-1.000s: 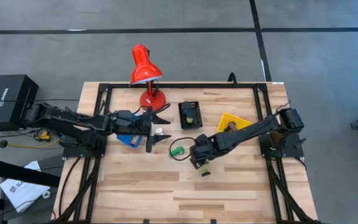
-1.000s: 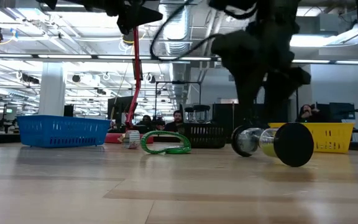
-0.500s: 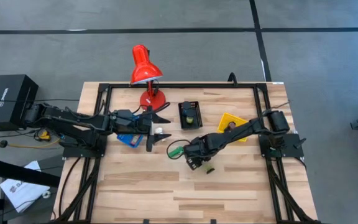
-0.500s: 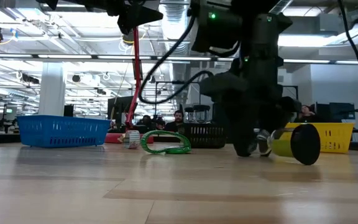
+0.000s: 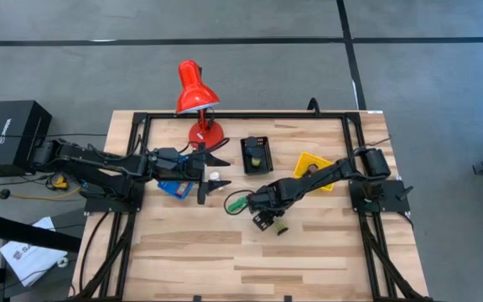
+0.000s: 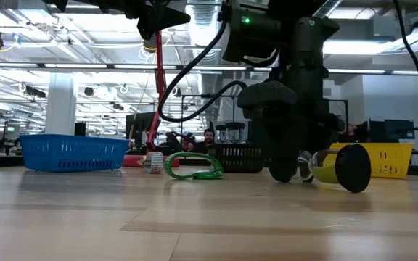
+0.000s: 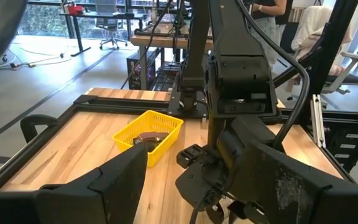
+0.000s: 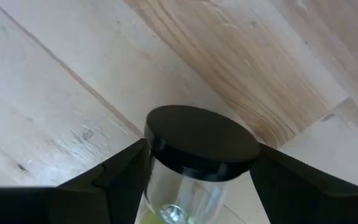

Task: Pick & Place Office items
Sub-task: Put the yellow hourglass into the black basket

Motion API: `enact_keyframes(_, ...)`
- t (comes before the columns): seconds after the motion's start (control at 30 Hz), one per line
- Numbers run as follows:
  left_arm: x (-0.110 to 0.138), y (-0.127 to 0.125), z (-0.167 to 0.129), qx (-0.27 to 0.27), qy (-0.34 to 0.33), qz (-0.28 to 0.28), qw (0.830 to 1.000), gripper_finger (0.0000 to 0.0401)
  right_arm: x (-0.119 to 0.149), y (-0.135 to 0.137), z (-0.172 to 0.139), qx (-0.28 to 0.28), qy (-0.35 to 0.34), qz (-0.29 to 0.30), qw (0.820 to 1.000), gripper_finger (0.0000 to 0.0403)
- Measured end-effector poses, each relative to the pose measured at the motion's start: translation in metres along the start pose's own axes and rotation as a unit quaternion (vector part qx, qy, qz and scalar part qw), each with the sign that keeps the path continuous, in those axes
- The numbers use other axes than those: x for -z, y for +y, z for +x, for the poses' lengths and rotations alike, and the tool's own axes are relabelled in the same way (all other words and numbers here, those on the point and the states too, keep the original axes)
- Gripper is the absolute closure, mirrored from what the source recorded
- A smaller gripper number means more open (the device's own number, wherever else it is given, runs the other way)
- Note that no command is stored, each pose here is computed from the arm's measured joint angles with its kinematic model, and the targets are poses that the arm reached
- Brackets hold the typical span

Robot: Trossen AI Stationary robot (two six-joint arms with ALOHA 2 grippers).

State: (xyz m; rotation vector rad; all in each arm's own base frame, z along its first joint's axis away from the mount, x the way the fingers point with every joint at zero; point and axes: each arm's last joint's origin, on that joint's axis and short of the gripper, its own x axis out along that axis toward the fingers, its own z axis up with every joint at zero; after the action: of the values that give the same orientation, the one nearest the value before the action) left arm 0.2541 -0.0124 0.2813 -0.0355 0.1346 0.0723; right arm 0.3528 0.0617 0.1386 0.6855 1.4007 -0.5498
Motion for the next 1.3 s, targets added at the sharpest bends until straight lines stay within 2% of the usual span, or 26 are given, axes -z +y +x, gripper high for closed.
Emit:
enact_keyframes(0.43,-0.0004,0.0000,0.0000,0.000,-0.002,0.000,1.000,0.0137,-0.0056,-0.0013,0.0002,-0.002,-0.017,0.021,1.000,0.0146)
enact_keyframes(0.67,-0.0006,0.0000,0.0000,0.000,-0.003,0.000,1.000,0.0137,-0.0065,-0.0007,0.0005,-0.004,-0.024,0.017,1.000,0.0174)
enact_keyframes(0.87,-0.0007,0.0000,0.0000,0.000,-0.003,-0.001,1.000,0.0137,-0.0078,-0.0007,0.0004,-0.006,-0.027,0.001,1.000,0.0197)
enact_keyframes(1.3,-0.0007,0.0000,0.0000,0.000,-0.003,-0.001,1.000,0.0137,-0.0079,-0.0006,-0.0014,-0.008,-0.029,-0.032,0.999,0.0201)
